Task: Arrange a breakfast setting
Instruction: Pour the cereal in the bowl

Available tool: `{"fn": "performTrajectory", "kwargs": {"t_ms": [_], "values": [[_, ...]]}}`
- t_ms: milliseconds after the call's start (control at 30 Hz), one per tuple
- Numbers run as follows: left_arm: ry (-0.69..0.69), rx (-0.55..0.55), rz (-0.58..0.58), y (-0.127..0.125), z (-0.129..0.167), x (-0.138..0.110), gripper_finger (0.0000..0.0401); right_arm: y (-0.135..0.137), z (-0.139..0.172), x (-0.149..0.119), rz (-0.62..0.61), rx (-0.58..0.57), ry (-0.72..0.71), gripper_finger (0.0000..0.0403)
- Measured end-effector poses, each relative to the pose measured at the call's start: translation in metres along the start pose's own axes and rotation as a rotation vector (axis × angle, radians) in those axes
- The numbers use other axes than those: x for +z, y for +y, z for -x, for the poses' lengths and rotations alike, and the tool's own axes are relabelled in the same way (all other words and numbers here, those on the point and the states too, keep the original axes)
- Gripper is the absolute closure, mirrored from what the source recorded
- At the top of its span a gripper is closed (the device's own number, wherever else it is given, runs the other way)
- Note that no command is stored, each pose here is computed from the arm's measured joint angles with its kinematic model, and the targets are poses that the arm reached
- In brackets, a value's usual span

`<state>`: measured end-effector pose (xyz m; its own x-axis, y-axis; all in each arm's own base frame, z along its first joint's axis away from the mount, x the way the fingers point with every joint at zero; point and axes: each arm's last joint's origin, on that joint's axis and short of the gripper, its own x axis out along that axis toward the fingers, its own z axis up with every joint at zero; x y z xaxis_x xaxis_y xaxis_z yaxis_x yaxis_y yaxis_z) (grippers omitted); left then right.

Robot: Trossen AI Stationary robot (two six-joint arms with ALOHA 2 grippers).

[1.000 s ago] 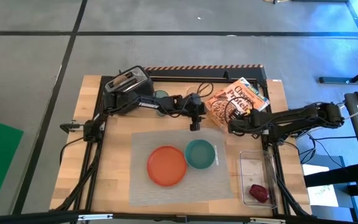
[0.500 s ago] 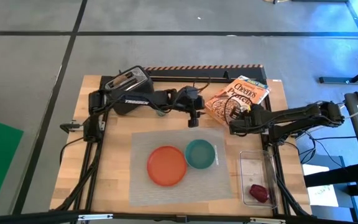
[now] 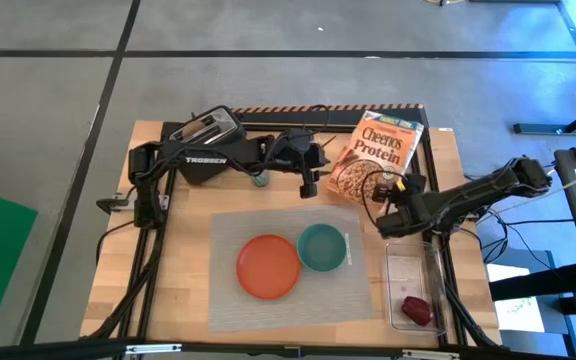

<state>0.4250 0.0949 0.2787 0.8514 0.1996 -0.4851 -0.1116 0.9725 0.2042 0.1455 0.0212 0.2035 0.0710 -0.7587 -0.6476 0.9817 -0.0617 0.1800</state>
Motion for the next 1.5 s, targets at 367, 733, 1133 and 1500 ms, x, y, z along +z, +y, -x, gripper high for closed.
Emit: {"fn": "performTrajectory", "kwargs": {"t_ms": [367,733,1133,1500], "values": [[-0.087,0.024,0.123,0.009,0.028,0.02,0.0265,0.012,0.04,0.045,0.221,0.165,-0.31,0.0403],[-0.221,0.129,0.201,0.04,0.088,0.046,0.0265,0.027,0.071,0.079,0.376,0.255,-0.522,0.0403],[-0.257,0.18,0.301,0.063,0.11,0.048,0.0166,0.037,0.124,0.129,0.54,0.294,-0.671,0.0403],[-0.383,0.055,0.281,0.077,0.115,0.054,0.0081,0.03,0.154,0.134,0.634,0.427,-0.676,0.0403]]}}
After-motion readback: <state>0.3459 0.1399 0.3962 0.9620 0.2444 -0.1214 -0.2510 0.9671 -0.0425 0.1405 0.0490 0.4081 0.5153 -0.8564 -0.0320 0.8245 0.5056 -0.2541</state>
